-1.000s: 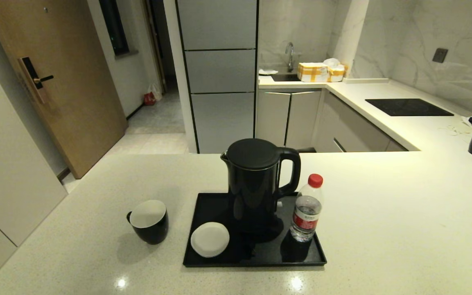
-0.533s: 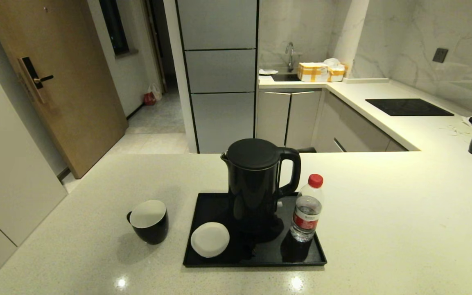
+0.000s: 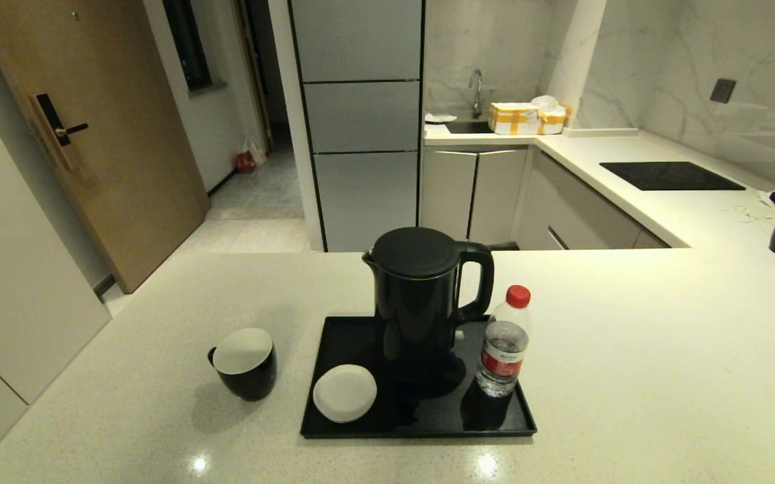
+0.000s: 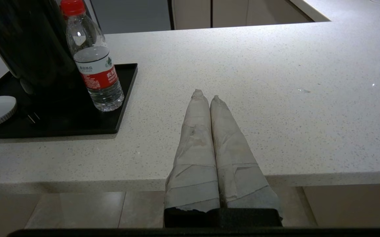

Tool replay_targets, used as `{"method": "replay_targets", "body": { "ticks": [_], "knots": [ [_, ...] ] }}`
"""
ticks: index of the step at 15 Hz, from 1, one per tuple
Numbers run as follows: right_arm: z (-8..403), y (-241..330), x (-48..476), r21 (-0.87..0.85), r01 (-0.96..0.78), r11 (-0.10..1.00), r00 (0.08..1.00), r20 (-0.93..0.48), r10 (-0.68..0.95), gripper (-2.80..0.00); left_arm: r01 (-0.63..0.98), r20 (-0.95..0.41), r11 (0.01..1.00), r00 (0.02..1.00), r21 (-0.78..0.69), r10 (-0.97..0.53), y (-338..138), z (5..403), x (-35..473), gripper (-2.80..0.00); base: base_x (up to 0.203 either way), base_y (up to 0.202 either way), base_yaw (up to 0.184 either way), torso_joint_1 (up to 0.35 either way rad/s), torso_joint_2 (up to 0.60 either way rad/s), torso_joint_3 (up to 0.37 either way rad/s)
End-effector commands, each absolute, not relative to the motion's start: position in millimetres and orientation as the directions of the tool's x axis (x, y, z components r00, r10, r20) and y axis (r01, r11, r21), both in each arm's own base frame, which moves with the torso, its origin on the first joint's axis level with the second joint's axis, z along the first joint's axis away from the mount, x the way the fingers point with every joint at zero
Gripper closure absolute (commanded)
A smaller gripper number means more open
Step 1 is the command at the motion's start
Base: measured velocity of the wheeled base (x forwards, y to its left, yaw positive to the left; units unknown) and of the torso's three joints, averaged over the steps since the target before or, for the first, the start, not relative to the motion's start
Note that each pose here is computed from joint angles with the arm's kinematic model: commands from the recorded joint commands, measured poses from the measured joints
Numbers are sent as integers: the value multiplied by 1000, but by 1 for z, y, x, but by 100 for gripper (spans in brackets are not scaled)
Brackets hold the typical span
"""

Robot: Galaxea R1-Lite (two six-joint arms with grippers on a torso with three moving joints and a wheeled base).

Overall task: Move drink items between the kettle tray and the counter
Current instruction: Pick up the bottled water

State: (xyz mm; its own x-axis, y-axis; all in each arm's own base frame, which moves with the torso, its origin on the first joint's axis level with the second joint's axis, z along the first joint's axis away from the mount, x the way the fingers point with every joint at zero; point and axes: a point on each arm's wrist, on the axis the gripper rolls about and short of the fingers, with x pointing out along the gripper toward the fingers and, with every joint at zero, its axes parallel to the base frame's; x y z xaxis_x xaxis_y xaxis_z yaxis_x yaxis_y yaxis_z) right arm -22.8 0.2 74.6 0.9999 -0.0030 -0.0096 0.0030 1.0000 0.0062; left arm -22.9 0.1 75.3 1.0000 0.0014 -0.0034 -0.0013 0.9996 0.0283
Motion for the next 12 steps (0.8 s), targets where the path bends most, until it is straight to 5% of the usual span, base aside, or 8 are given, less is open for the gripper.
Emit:
{"method": "replay_targets", "body": {
  "ticks": [1,9,12],
  "knots": [
    [74,0,-23,8,3,1000,1000,-11,-3,0,-3,-3,1000,1000,28,3,0,75,-23,0,0,0,0,0,0,0],
    [76,0,-24,-67,-7,998,1000,-30,5,0,-3,-3,1000,1000,28,3,0,75,-23,0,0,0,0,0,0,0],
    [126,1,-28,-57,-27,998,999,23,29,0,-2,-2,1000,1000,28,2,0,75,-23,0,0,0,0,0,0,0]
  ]
}}
